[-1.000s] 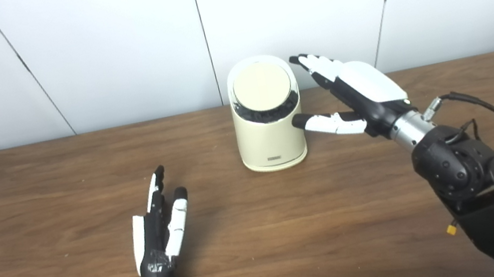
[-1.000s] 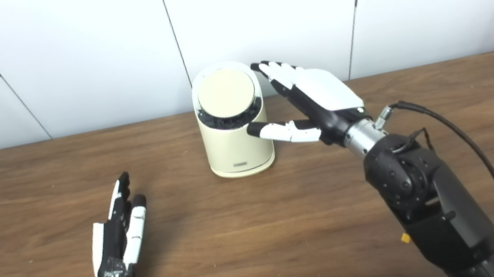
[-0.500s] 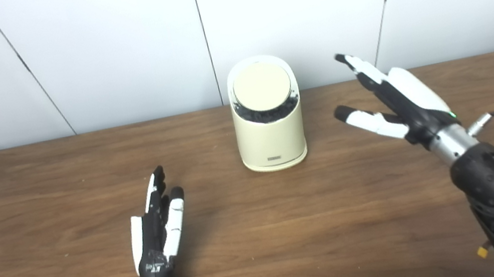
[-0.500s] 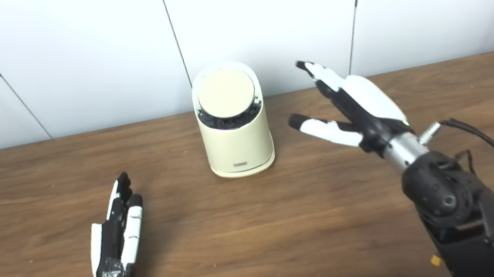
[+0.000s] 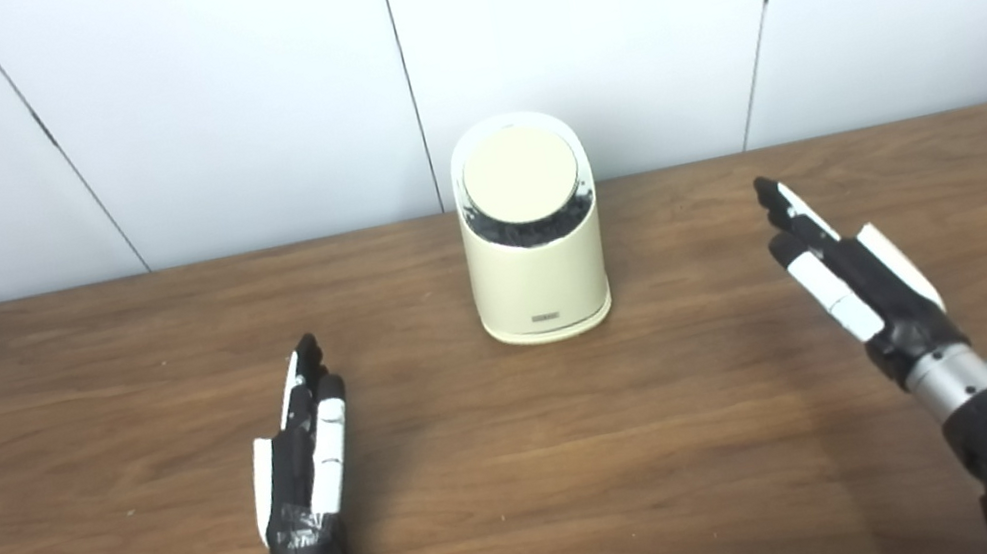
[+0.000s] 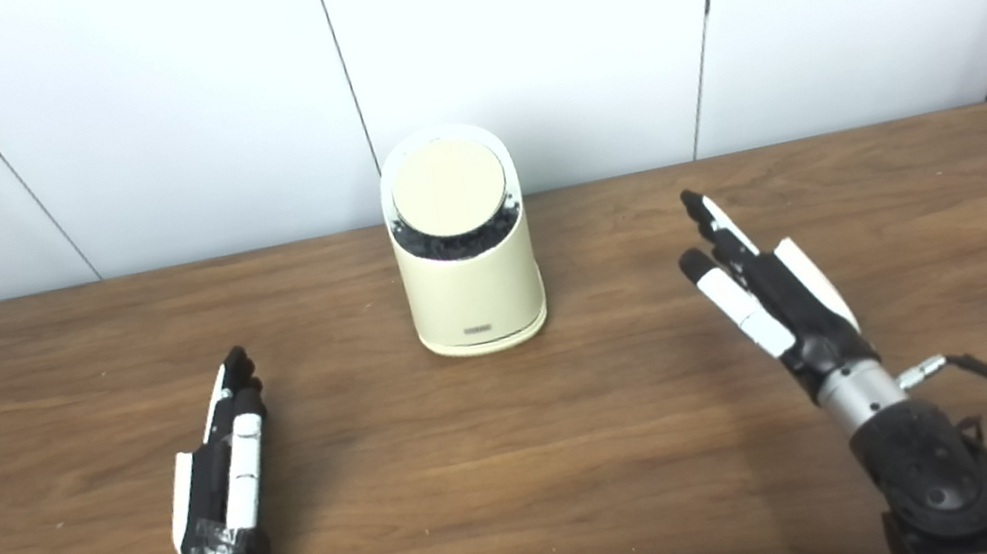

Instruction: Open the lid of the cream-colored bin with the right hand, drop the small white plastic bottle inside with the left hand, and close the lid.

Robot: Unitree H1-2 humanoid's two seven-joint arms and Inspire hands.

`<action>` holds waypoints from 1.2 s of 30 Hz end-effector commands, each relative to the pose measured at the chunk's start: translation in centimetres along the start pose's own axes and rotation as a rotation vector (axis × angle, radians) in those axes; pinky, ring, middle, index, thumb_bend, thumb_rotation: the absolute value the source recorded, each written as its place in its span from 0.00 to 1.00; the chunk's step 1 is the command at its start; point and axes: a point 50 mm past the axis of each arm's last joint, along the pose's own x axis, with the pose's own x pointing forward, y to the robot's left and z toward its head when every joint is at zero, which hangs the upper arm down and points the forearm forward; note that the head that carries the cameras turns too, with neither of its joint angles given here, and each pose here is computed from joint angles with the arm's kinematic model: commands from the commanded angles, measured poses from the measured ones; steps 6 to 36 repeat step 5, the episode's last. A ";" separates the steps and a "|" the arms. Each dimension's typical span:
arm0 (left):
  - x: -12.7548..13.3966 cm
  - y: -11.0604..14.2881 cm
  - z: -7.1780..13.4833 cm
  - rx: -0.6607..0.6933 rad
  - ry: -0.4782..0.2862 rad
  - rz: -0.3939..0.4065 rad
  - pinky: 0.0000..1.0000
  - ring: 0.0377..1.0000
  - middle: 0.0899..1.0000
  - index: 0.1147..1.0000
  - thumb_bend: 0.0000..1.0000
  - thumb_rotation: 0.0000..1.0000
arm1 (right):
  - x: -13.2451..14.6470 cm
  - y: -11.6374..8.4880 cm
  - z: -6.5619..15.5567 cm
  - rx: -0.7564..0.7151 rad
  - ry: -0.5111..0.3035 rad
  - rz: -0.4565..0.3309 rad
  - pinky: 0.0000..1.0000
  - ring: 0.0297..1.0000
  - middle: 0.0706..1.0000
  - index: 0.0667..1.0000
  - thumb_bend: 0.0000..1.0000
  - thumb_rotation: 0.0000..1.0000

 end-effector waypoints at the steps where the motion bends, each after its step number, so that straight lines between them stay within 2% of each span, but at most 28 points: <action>1: -0.9 0.4 -1.1 -0.015 0.036 -0.004 1.00 1.00 1.00 1.00 0.58 0.97 | 0.7 -0.9 1.3 0.029 -0.080 -0.051 1.00 1.00 1.00 1.00 0.64 1.00; 5: -1.0 0.8 -0.8 -0.059 0.033 -0.021 1.00 1.00 1.00 1.00 0.56 1.00 | 0.8 -0.6 1.2 0.088 -0.071 -0.072 1.00 1.00 1.00 1.00 0.64 1.00; 36: -1.0 0.8 -0.8 -0.059 0.033 -0.021 1.00 1.00 1.00 1.00 0.56 1.00 | 0.8 -0.6 1.2 0.088 -0.071 -0.072 1.00 1.00 1.00 1.00 0.64 1.00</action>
